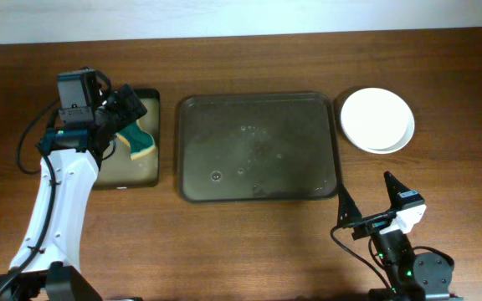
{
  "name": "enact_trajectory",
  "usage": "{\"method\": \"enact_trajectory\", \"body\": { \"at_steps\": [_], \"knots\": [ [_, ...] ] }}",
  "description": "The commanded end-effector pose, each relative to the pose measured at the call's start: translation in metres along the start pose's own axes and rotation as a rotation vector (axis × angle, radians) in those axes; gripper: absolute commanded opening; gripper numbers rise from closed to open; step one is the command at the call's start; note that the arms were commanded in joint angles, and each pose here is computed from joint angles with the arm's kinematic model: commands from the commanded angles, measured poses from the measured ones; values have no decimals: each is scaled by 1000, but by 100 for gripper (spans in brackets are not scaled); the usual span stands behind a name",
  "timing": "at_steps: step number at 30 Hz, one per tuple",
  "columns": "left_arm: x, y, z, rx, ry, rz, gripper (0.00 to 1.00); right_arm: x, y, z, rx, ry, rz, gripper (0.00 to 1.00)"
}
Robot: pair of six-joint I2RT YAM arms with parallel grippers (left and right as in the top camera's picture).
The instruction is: Clean dirty plates on tray and stack at the side
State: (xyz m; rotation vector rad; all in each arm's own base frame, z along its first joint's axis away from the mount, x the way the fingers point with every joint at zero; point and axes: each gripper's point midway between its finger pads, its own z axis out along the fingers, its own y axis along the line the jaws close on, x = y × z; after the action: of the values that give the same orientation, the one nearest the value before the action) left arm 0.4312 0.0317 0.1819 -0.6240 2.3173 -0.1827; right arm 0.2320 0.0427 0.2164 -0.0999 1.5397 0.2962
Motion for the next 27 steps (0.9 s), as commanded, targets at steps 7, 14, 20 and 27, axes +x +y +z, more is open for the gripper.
{"method": "enact_trajectory", "body": {
  "at_steps": [7,14,20,27],
  "knots": [
    [-3,0,-1,6,-5,1,99,16,-4,8,-1,-67,-18,98],
    [-3,0,-1,5,-5,1,99,33,-37,5,188,-6,0,98],
    [-3,0,-1,5,-5,1,99,55,-53,0,273,98,-119,98],
    [-3,0,-1,6,-5,1,99,55,-48,2,247,105,-165,98]
  ]
}}
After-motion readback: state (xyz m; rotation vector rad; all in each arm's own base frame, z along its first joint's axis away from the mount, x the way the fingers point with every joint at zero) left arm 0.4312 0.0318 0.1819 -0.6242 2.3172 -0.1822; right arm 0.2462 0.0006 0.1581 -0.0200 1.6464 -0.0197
